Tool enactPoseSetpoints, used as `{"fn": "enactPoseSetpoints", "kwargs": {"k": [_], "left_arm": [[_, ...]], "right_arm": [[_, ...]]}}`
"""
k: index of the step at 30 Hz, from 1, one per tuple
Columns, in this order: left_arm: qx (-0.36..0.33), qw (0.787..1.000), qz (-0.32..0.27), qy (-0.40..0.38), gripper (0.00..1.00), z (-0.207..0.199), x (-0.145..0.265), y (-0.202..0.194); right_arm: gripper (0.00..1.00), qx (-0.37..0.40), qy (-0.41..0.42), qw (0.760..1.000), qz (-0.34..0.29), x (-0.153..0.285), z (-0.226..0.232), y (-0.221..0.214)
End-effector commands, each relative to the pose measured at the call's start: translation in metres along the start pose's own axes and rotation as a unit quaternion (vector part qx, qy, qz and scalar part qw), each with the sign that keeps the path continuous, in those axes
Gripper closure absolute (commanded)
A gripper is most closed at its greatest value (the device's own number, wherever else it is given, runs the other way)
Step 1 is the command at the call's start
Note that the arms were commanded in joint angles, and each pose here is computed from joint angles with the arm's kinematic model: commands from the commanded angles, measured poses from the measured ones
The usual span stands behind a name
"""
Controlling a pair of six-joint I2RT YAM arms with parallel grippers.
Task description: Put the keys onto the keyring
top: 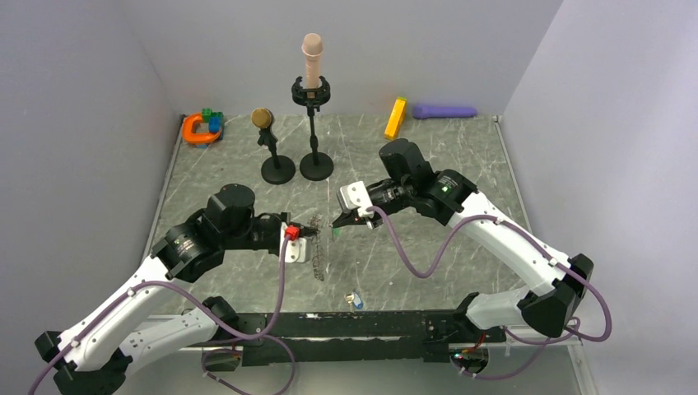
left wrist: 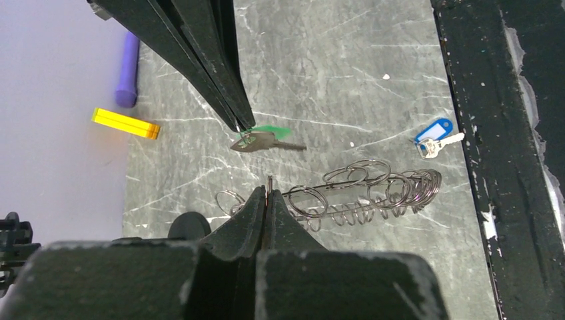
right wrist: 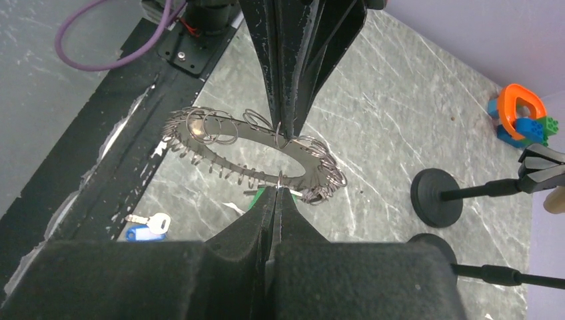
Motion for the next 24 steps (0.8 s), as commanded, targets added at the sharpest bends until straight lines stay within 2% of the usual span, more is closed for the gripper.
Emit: {"fn": "enactPoseSetpoints", "kwargs": {"k": [1,24], "left_arm": [[-0.032,0.998,-0.036,0.036,1.0,0.017,0.005,0.025],[0.009,0.996,-0.069,0.058,1.0,0.015,0.01,0.031]], "right_arm": [[1.0,0.043,-0.009,0.999,0.0,0.0,-0.009,0.006],[1.0,0.034,-0.038,0.999,0.014,-0.007,-0.019,0.009]]}}
Point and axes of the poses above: each gripper's point midway between its finger pads, its own x axis back along the fingers, its own z axis along the line the jaws close on, y = z × x, the point moved 3 cm from there along x, back along the fingers, and after that the axes turned 14 degrees about x, right-handed, at the moved point
